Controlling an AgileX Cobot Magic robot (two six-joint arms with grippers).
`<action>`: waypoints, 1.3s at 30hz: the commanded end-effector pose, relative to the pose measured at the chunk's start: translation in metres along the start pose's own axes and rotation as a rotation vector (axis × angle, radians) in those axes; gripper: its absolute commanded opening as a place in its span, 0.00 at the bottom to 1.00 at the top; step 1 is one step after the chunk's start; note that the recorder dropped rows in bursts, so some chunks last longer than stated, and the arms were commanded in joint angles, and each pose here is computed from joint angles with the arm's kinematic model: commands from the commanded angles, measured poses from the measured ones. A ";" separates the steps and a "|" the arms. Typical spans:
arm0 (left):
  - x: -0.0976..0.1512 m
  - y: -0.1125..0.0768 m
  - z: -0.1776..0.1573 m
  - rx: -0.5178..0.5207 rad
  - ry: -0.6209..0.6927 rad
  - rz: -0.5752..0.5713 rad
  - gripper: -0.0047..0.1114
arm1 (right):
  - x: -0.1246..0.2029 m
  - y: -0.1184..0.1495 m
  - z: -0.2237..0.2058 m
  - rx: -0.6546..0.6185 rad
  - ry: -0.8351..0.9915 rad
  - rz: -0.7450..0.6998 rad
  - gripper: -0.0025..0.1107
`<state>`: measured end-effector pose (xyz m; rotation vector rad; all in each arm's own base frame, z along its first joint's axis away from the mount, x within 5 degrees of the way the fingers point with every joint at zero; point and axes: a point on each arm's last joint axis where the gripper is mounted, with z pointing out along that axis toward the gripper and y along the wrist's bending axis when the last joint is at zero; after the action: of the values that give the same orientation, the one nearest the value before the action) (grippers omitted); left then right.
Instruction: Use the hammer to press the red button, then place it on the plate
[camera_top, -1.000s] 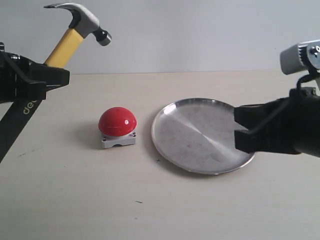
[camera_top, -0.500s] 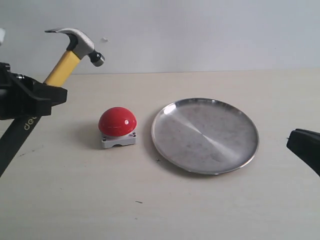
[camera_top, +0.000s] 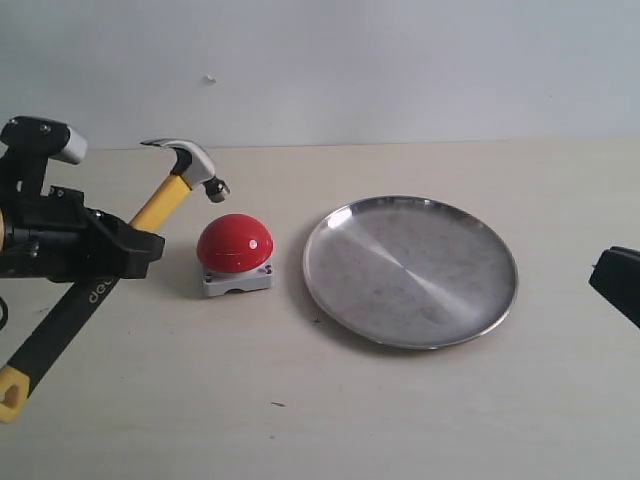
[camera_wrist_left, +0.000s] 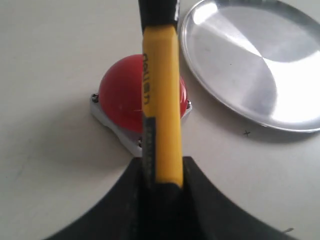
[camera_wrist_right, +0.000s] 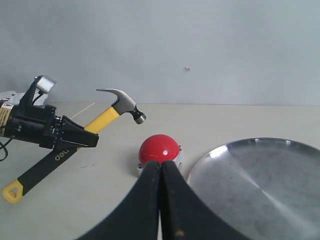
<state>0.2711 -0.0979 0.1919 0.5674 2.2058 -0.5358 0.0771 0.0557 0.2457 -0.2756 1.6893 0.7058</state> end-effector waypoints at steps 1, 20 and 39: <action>-0.004 -0.002 0.001 0.024 -0.040 -0.029 0.04 | 0.001 0.000 0.000 -0.005 0.000 -0.001 0.02; -0.067 -0.051 -0.121 0.014 -0.488 0.156 0.04 | 0.001 0.000 0.000 -0.005 0.000 -0.001 0.02; 0.024 0.016 0.044 0.019 0.105 -0.042 0.04 | 0.001 0.000 0.000 -0.005 0.000 -0.001 0.02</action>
<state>0.2846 -0.0996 0.1633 0.5923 2.2679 -0.5126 0.0771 0.0557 0.2457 -0.2756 1.6893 0.7058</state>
